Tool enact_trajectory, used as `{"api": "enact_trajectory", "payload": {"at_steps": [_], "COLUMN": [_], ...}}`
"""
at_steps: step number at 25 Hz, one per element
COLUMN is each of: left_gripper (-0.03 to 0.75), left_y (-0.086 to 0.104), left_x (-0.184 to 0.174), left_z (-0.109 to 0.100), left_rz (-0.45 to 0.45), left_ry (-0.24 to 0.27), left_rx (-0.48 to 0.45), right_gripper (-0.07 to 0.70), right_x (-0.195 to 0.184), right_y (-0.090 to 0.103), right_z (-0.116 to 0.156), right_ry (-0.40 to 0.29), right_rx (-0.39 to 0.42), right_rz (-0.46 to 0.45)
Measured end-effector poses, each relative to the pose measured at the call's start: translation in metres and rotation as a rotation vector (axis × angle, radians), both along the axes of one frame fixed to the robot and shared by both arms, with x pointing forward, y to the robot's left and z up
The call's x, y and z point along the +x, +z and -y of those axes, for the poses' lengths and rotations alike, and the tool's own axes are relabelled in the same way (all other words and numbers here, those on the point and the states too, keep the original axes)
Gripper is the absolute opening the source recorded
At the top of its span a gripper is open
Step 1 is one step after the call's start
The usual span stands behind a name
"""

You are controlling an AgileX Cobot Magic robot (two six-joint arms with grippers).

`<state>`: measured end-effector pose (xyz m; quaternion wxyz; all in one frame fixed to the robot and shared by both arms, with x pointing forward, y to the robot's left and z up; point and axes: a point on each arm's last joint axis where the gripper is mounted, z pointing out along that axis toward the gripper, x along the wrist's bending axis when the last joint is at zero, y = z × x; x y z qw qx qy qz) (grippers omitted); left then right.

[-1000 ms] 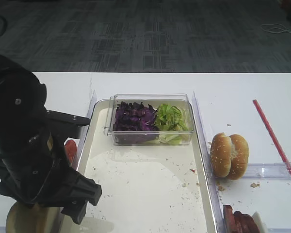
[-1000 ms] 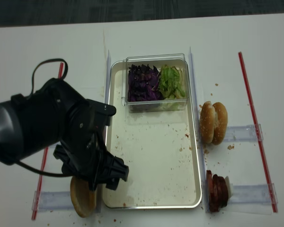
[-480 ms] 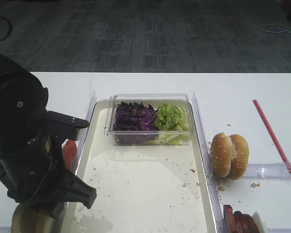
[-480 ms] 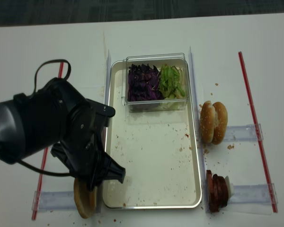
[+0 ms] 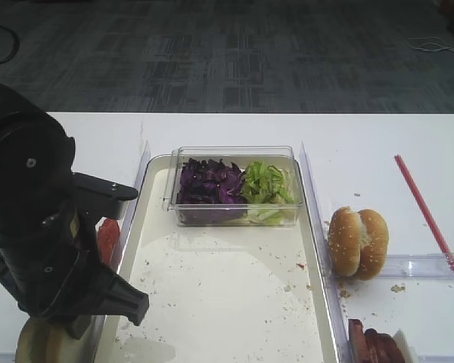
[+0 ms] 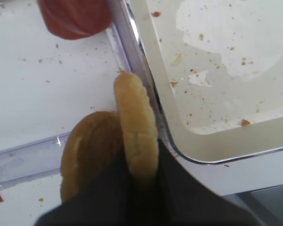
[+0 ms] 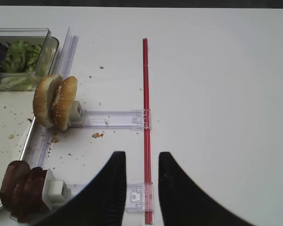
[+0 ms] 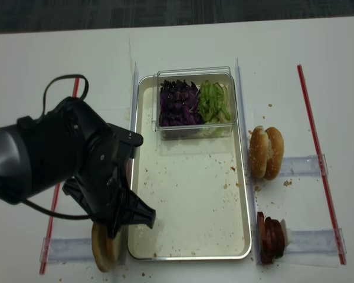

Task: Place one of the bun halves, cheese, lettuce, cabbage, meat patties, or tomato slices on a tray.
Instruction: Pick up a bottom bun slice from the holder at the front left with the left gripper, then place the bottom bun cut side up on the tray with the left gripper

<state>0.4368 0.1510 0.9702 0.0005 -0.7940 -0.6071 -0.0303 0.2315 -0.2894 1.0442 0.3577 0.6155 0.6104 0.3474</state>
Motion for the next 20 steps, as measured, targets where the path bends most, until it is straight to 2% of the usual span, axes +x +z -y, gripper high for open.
{"api": "enact_trajectory", "payload": {"at_steps": [4, 10, 12, 20], "left_gripper": [0.064, 0.063, 0.063, 0.062], "left_y": [0.010, 0.057, 0.067, 0.072], "left_x": [0.002, 0.006, 0.007, 0.008], "left_z": [0.002, 0.005, 0.006, 0.006], "left_rz": [0.025, 0.147, 0.166, 0.166], "left_ry": [0.001, 0.003, 0.004, 0.003], "left_rx": [-0.019, -0.115, -0.129, -0.126], "right_gripper": [0.230, 0.230, 0.230, 0.230], "right_x": [0.000, 0.000, 0.000, 0.000], "right_y": [0.000, 0.000, 0.000, 0.000], "right_z": [0.000, 0.000, 0.000, 0.000], "right_ry": [0.000, 0.000, 0.000, 0.001], "right_rx": [0.000, 0.000, 0.000, -0.002], "right_rz": [0.000, 0.000, 0.000, 0.000]}}
